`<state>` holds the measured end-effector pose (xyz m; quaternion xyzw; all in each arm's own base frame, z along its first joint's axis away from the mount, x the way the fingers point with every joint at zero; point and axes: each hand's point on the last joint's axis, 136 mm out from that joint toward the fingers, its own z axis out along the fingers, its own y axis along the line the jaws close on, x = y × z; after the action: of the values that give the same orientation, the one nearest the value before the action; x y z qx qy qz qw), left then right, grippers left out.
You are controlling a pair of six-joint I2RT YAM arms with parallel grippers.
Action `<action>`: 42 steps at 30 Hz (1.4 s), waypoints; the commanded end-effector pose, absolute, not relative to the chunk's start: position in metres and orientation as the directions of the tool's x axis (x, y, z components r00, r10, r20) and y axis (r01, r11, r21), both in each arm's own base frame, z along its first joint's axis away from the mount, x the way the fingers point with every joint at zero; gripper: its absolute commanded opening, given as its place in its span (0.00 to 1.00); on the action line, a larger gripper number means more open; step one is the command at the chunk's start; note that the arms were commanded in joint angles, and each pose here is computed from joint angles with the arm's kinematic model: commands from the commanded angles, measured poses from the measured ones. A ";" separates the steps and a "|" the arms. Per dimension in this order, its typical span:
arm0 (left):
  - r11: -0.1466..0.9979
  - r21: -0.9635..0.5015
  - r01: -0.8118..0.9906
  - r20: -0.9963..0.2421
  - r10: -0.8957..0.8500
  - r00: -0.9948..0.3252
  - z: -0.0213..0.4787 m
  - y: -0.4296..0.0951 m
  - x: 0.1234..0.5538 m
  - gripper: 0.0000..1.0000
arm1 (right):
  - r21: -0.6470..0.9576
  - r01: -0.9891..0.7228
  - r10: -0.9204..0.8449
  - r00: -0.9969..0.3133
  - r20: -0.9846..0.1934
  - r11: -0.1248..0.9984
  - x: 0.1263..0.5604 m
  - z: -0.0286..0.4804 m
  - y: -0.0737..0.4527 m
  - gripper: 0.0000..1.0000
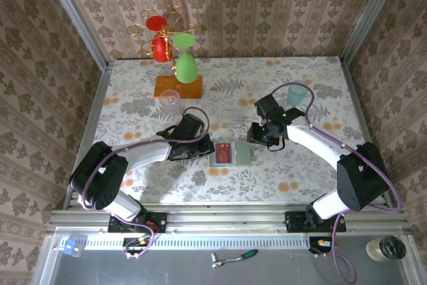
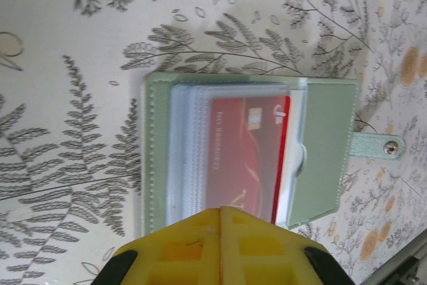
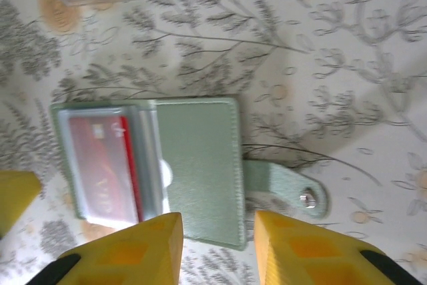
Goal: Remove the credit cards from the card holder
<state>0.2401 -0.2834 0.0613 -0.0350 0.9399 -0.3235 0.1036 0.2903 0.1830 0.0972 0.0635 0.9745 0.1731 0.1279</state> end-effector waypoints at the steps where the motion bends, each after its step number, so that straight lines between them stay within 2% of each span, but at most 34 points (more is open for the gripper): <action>1: 0.778 -0.626 0.055 -0.208 -0.099 -0.973 0.074 -0.293 0.243 0.07 | 0.454 0.059 0.159 -0.970 -0.185 0.889 0.289 0.097 0.210 0.31; 6: 0.780 -0.622 0.066 -0.192 -0.070 -0.979 0.067 -0.300 0.242 0.04 | 0.501 0.053 0.151 -0.976 -0.158 0.864 0.288 0.085 0.230 0.26; 17: 0.773 -0.632 0.054 -0.146 -0.050 -0.988 0.049 -0.305 0.235 0.02 | 0.606 0.055 0.139 -0.986 -0.094 0.794 0.285 0.062 0.263 0.26; 42: 0.836 -0.549 0.011 -0.095 -0.049 -0.994 0.023 -0.287 0.225 0.00 | 0.611 0.062 0.108 -0.993 -0.040 0.789 0.279 0.031 0.279 0.24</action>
<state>0.2335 -0.2958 0.0359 -0.0151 0.9478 -0.3115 0.0664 0.2870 0.2791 0.0431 0.0406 0.9433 0.3247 0.0558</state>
